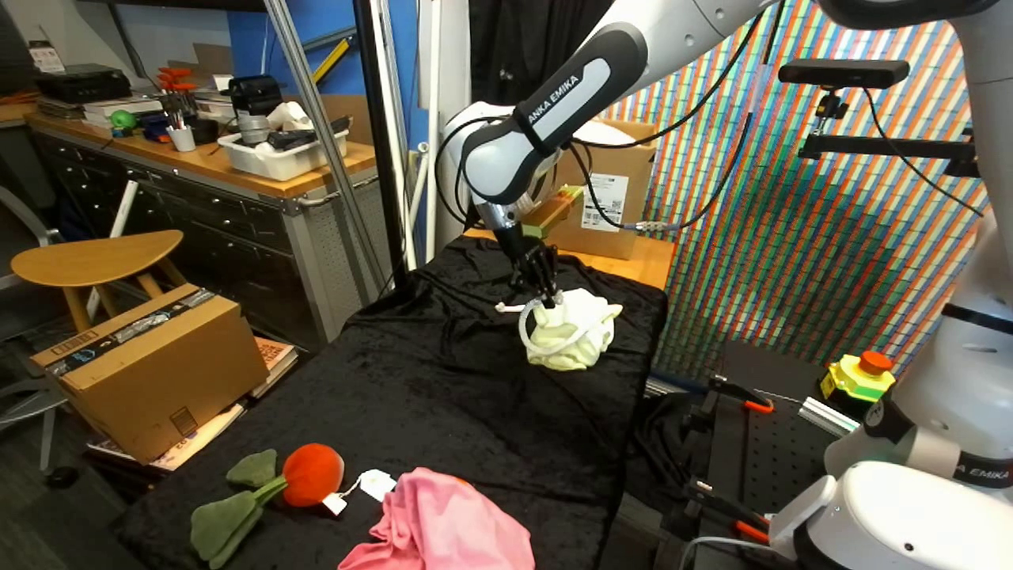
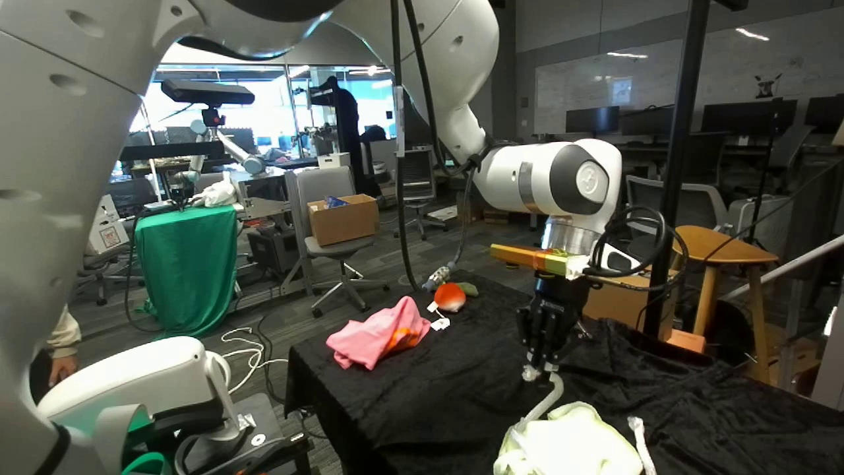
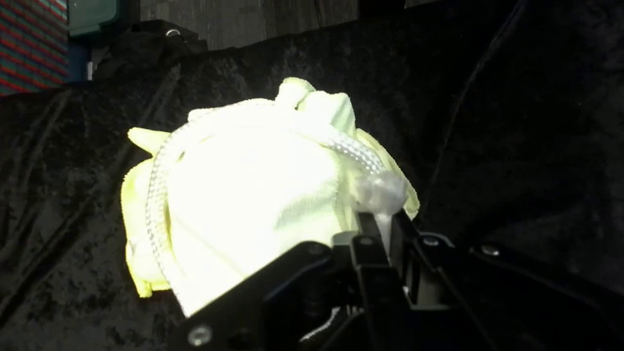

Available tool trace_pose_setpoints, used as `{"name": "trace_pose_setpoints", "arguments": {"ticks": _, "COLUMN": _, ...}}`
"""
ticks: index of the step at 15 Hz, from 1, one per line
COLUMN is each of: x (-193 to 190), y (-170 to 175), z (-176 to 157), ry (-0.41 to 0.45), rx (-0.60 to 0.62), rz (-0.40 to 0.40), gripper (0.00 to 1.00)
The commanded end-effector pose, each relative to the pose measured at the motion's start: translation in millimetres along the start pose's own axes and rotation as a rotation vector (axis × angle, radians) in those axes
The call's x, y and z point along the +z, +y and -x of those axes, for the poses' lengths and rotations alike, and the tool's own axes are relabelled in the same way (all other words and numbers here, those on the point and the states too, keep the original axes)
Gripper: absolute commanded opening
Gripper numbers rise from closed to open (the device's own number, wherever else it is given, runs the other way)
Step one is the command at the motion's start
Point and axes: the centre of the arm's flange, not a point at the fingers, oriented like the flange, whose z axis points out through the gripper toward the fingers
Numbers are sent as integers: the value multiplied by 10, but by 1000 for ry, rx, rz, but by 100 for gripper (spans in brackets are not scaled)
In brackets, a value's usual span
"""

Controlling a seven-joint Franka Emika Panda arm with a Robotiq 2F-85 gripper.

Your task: Gather all the objects on the table and put them in one place

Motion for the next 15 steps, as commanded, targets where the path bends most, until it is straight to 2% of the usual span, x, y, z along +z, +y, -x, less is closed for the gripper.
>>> {"name": "trace_pose_setpoints", "arguments": {"ticks": 1, "x": -37, "y": 201, "z": -33, "ry": -19, "rx": 113, "rz": -53, "gripper": 9}}
{"name": "trace_pose_setpoints", "arguments": {"ticks": 7, "x": 29, "y": 506, "z": 15, "ry": -29, "rx": 269, "rz": -119, "gripper": 10}}
{"name": "trace_pose_setpoints", "arguments": {"ticks": 8, "x": 32, "y": 528, "z": 20, "ry": -31, "rx": 278, "rz": -130, "gripper": 34}}
{"name": "trace_pose_setpoints", "arguments": {"ticks": 10, "x": 19, "y": 551, "z": 35, "ry": -24, "rx": 296, "rz": -142, "gripper": 42}}
{"name": "trace_pose_setpoints", "arguments": {"ticks": 15, "x": -115, "y": 482, "z": 89, "ry": 4, "rx": 298, "rz": -129, "gripper": 80}}
